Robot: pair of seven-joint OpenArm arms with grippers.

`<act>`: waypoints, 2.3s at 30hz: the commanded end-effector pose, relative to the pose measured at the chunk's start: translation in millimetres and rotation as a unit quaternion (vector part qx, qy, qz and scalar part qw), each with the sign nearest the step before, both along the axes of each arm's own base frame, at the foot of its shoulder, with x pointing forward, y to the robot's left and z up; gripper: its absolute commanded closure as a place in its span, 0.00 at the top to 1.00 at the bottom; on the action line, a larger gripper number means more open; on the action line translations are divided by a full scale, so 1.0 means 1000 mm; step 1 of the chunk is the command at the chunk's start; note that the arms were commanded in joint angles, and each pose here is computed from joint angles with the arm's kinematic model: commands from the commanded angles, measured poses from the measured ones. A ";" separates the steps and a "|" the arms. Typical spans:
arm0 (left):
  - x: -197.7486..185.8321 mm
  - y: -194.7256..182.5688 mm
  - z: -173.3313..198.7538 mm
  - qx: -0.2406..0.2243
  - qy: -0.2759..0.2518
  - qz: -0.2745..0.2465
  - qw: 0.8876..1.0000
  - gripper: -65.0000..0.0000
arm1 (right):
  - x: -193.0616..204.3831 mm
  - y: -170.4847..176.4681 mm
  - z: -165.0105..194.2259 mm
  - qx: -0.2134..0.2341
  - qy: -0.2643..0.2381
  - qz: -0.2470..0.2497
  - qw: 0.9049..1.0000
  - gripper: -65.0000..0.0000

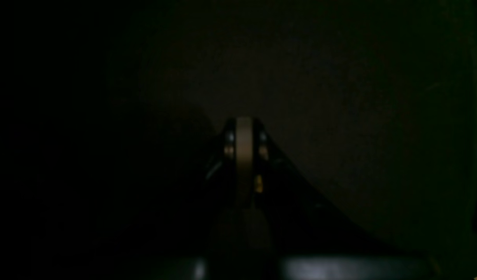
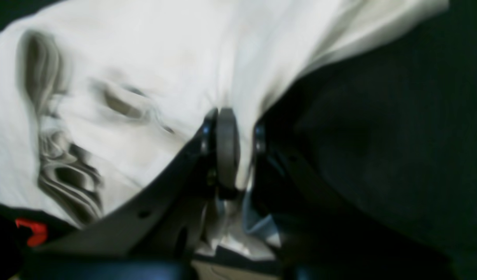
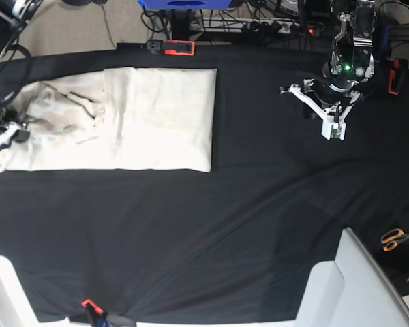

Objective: Fold the T-shirt properly
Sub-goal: 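Lift the grasped shirt end with the right gripper and fold it over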

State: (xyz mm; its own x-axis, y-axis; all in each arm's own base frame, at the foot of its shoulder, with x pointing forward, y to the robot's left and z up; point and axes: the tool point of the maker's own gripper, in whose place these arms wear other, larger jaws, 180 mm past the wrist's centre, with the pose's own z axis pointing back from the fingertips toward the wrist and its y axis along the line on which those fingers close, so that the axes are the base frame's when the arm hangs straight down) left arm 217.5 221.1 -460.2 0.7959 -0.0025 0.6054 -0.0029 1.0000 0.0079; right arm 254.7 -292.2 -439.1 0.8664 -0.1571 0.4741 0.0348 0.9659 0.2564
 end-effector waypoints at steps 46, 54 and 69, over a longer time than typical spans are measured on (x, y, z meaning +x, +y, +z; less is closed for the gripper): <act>0.008 0.062 0.040 0.055 -0.050 0.042 0.996 0.00 | -0.025 0.241 0.037 0.057 0.012 0.031 0.998 0.01; -0.023 0.106 0.042 0.111 -0.011 0.030 0.993 0.00 | -0.029 0.269 0.037 0.069 0.013 0.016 0.997 0.01; -0.062 0.142 0.047 0.151 0.026 0.039 0.987 0.00 | -0.011 0.272 0.025 0.068 -0.012 -0.009 0.998 0.01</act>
